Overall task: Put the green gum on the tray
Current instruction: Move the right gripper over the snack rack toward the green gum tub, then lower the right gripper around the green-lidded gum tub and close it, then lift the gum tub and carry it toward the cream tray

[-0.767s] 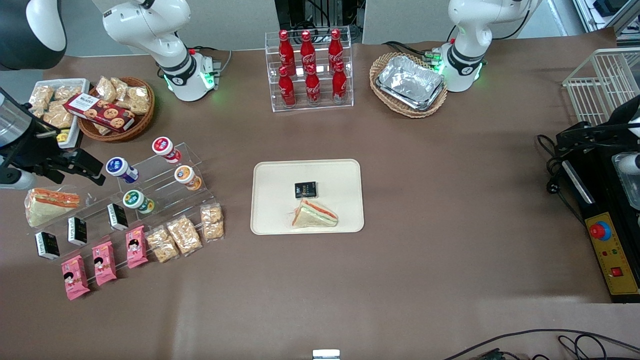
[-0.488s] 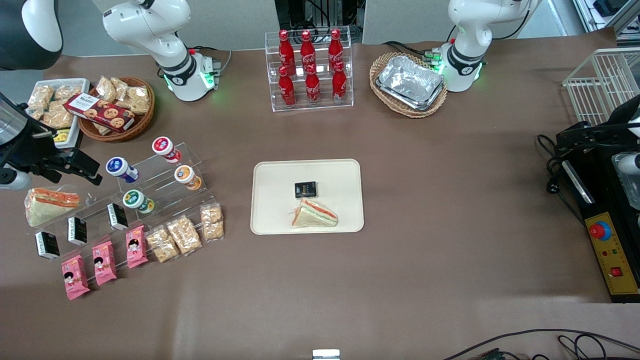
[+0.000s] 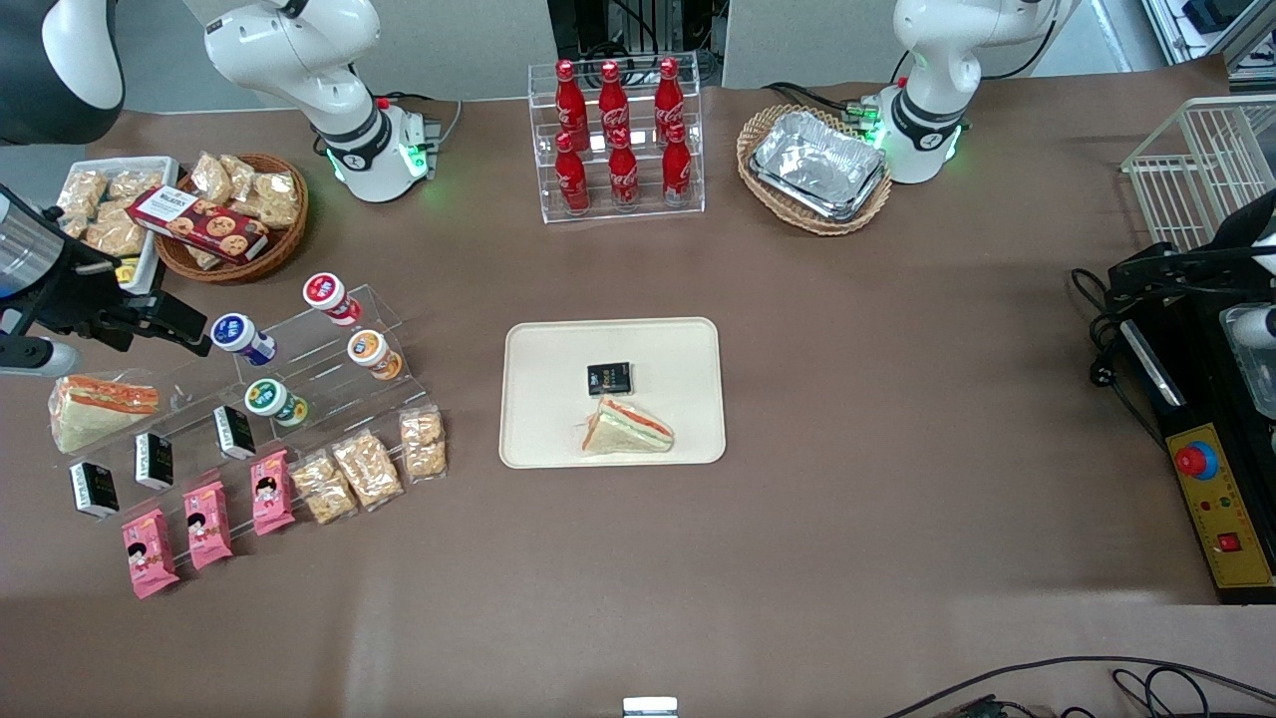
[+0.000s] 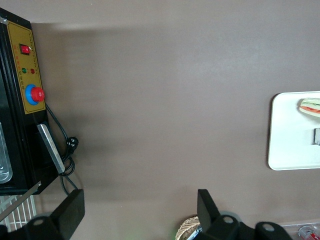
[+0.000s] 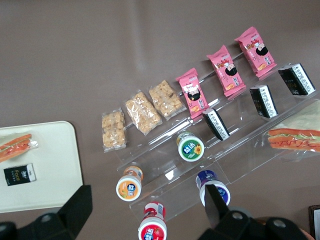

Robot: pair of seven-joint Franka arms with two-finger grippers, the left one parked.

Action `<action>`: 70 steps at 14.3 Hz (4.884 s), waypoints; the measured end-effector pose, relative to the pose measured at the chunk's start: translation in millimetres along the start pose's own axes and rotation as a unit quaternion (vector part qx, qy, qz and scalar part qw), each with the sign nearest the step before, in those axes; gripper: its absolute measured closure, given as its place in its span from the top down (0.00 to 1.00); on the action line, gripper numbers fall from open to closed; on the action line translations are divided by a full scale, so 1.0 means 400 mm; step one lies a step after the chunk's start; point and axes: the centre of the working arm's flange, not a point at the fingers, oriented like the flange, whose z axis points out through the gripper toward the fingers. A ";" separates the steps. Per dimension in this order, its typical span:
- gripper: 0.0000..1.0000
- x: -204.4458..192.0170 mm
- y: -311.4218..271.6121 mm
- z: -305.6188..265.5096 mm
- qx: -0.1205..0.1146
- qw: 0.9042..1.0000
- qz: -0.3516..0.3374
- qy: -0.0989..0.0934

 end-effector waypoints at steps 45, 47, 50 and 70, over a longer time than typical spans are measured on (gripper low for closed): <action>0.85 -0.116 0.192 0.699 -0.026 0.989 -0.139 0.033; 0.81 -0.115 0.189 0.701 -0.026 0.989 -0.140 0.033; 0.69 -0.115 0.188 0.701 -0.026 0.989 -0.141 0.034; 0.59 -0.136 -0.140 0.121 0.007 0.993 -0.112 -0.043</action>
